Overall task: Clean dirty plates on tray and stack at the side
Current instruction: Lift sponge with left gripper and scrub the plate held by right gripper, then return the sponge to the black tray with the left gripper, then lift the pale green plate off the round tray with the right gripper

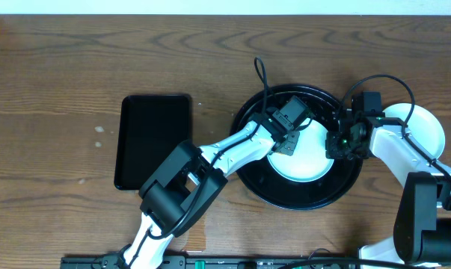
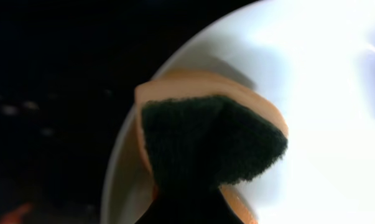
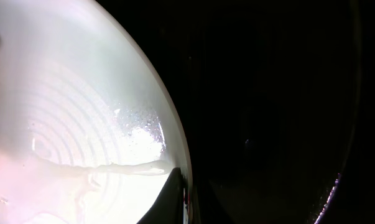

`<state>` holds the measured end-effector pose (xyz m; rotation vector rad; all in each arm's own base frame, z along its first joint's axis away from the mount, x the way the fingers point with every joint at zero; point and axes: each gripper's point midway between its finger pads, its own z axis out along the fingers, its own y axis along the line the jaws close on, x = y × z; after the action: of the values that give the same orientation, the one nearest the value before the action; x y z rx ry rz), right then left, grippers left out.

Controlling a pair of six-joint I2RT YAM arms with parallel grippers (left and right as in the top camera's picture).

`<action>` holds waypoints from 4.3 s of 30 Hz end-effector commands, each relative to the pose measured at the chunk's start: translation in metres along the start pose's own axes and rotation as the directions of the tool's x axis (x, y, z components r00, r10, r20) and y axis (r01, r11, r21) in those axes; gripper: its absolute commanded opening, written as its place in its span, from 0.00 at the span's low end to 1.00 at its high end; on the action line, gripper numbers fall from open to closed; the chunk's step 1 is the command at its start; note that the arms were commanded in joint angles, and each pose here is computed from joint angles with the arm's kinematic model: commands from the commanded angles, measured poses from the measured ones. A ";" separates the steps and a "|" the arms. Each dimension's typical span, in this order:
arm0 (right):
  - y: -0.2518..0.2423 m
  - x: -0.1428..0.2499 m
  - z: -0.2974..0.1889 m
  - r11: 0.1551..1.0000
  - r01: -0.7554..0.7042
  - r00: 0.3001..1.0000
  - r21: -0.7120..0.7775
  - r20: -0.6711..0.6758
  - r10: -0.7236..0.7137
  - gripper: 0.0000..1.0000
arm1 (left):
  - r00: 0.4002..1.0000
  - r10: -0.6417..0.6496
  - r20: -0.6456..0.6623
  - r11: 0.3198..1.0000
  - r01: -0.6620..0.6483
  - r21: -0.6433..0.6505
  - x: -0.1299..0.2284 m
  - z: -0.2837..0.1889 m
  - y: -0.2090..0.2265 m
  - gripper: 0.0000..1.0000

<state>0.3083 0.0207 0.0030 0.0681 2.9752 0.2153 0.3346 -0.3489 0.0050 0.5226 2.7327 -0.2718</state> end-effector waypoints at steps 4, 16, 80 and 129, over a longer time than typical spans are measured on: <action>-0.005 0.014 0.006 0.999 0.001 0.999 0.043 -0.048 0.001 0.01 | 0.996 0.065 -0.059 0.929 -0.082 -0.362 0.013 0.014 0.077 0.07; -0.011 0.015 0.006 0.997 -0.013 0.999 0.077 -0.051 0.017 0.01 | 0.999 0.023 0.044 0.879 0.001 -0.476 -0.050 -0.052 0.077 0.08; 0.020 0.017 -0.016 0.997 -0.027 0.998 -0.071 0.047 0.030 0.37 | 0.739 -0.640 -0.209 0.753 0.549 -0.364 0.115 -0.134 0.301 0.26; 0.013 -0.071 -0.169 0.916 0.135 0.934 0.377 0.261 -0.245 0.01 | 0.737 -0.641 -0.215 0.753 0.547 -0.366 0.116 -0.134 0.301 0.84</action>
<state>0.3476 0.0088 0.1507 -0.0530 2.7406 -0.1523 0.3104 -0.0067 0.0486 -0.4600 3.1231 0.0559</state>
